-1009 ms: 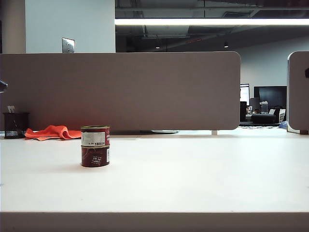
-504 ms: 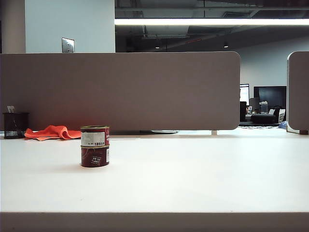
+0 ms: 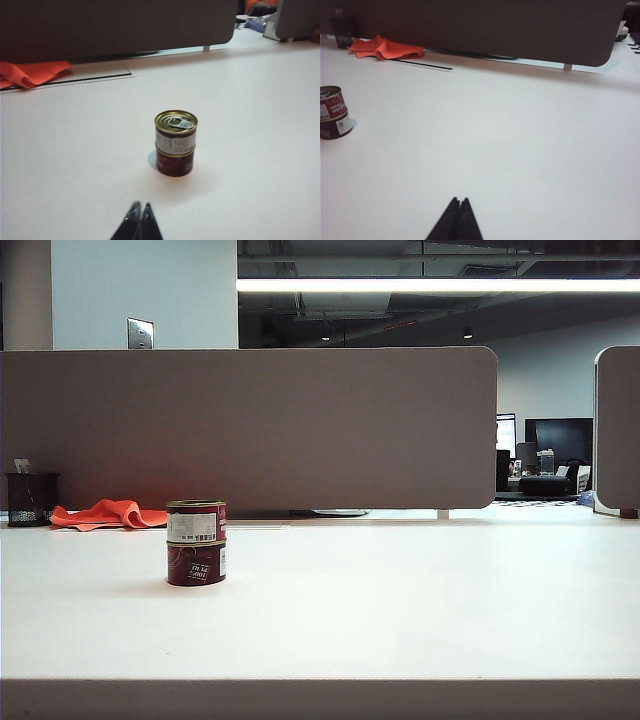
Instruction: Stack a can of tomatoes on the right onto the can of tomatoes on the left.
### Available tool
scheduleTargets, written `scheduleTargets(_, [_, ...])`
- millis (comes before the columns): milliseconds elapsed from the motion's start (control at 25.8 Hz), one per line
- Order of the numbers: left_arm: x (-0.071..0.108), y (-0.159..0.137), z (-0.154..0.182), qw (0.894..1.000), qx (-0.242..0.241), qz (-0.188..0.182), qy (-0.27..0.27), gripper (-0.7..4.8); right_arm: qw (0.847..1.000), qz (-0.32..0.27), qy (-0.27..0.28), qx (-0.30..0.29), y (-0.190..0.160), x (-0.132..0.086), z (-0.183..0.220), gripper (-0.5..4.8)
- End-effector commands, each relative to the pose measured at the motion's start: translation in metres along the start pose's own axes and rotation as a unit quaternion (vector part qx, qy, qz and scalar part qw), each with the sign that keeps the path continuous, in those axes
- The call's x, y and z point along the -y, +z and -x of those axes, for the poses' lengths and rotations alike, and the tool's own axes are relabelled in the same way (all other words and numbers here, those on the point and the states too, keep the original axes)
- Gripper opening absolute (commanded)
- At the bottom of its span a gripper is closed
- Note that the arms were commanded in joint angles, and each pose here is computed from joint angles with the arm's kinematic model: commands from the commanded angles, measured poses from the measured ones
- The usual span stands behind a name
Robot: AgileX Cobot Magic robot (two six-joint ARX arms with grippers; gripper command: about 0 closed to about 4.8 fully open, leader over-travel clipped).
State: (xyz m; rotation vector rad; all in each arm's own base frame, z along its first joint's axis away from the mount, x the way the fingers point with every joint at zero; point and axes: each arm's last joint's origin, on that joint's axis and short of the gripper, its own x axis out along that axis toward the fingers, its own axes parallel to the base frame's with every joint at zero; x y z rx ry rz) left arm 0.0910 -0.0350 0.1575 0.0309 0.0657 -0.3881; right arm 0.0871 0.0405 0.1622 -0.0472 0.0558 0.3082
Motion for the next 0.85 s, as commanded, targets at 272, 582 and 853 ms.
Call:
scheduleTargets(272, [-0.0006, -0.0009, 0.0003, 1.000, -0.009, -0.003, 0.008, -0.06, 1.000, -0.001, 0.001, 0.005, 0.0016, 0.0000, 0.0004, -0.01])
scheduleTargets(582, [-0.0006, -0.0009, 0.0003, 1.000, -0.009, -0.003, 0.008, -0.06, 1.000, -0.001, 0.001, 0.004, 0.0015, 0.0000, 0.0004, -0.01])
scheduleTargets(853, [-0.0006, -0.0009, 0.0003, 1.000, -0.009, -0.003, 0.008, -0.06, 1.000, -0.001, 0.001, 0.004, 0.0014, 0.0000, 0.0004, -0.01])
